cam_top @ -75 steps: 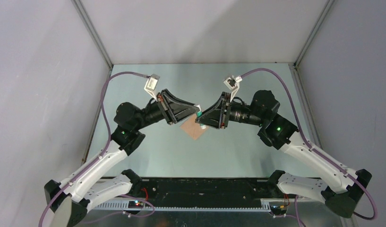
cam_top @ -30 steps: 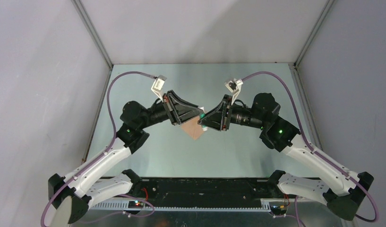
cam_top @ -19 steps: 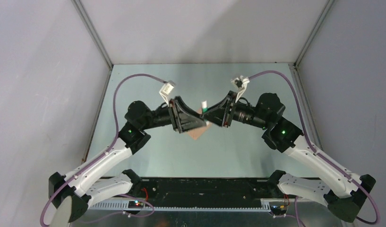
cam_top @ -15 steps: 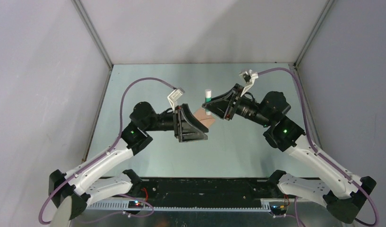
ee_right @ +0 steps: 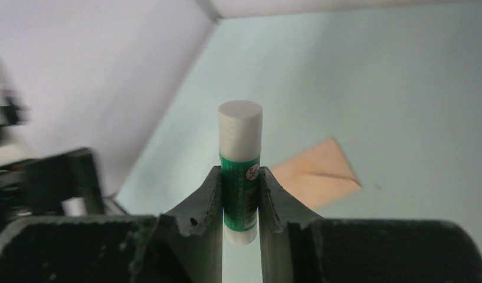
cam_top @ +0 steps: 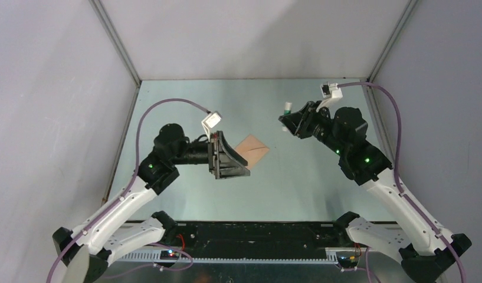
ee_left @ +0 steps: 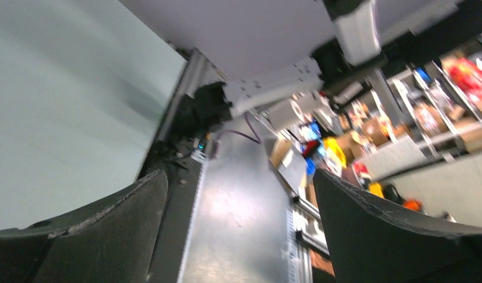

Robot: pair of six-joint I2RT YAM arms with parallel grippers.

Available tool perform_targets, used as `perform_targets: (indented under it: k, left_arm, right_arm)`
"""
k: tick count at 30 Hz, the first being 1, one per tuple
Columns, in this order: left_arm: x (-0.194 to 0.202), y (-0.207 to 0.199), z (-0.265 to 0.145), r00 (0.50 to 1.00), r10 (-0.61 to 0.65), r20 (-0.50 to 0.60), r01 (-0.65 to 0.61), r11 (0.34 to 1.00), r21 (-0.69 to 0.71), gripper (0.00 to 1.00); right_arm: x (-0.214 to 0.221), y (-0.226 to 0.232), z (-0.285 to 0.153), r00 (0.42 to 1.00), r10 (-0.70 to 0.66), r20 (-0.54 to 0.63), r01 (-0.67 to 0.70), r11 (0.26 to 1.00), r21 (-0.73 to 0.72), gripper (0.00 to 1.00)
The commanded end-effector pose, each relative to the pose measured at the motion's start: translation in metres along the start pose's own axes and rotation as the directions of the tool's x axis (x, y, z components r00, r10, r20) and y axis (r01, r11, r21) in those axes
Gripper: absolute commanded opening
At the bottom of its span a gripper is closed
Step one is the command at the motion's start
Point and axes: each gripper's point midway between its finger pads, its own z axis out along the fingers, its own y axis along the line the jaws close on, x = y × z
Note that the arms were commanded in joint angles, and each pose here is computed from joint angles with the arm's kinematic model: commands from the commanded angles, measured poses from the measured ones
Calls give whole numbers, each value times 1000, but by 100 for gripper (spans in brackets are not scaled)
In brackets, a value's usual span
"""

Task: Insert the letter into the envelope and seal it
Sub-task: Place the solid glue at the center of the board.

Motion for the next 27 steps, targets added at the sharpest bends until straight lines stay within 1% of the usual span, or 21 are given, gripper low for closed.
perform_targets:
  k: [1, 2, 3, 4, 5, 6, 7, 9, 11, 13, 16, 17, 18, 22, 27]
  left_arm:
    - [-36, 20, -22, 990, 56, 132, -29, 980, -197, 100]
    - [-36, 29, -25, 990, 34, 138, 0, 970, -242, 100]
    - [-46, 39, -30, 983, 54, 176, 2, 953, -303, 100]
    - [-42, 50, -34, 985, 30, 172, 34, 934, -357, 100]
    - [-52, 60, -40, 977, 61, 203, 33, 903, -429, 100]
    - [-48, 69, -44, 979, 44, 198, 57, 879, -474, 100]
    - [-55, 78, -50, 973, 67, 220, 62, 845, -531, 100]
    - [-55, 89, -56, 973, 59, 223, 86, 803, -589, 100]
    - [-55, 94, -57, 975, 45, 218, 99, 792, -603, 100]
    - [-54, 95, -55, 975, 33, 220, 109, 793, -599, 100]
    - [-55, 96, -55, 973, 31, 227, 114, 795, -595, 100]
    - [-55, 95, -55, 973, 32, 228, 114, 795, -596, 100]
    - [-54, 96, -55, 973, 31, 229, 116, 793, -598, 100]
    - [-51, 98, -56, 972, 26, 233, 122, 792, -598, 100]
    - [-48, 102, -54, 974, 10, 228, 131, 792, -597, 100]
  right_arm:
    - [29, -82, -21, 992, 20, -123, 30, 922, 387, 0]
    - [34, -96, -23, 990, 17, -140, 47, 895, 443, 0]
    - [43, -110, -27, 984, 15, -178, 76, 865, 495, 0]
    - [49, -117, -29, 979, 8, -203, 100, 850, 518, 0]
    - [55, -127, -31, 974, 9, -227, 120, 827, 549, 0]
    - [61, -134, -31, 967, 4, -254, 143, 817, 558, 0]
    - [69, -143, -29, 960, 11, -281, 159, 803, 574, 0]
    - [85, -160, -26, 942, 25, -334, 190, 781, 595, 0]
    - [99, -177, -20, 926, 41, -375, 213, 762, 611, 0]
    - [114, -191, -14, 913, 60, -404, 221, 759, 612, 0]
    - [122, -205, -2, 915, 80, -395, 193, 773, 604, 0]
    - [132, -214, -1, 906, 93, -413, 201, 765, 612, 0]
    - [133, -221, 2, 907, 89, -412, 207, 758, 618, 0]
    - [173, -252, 4, 865, 148, -479, 233, 727, 645, 0]
    - [212, -265, -2, 836, 207, -508, 219, 723, 655, 1]
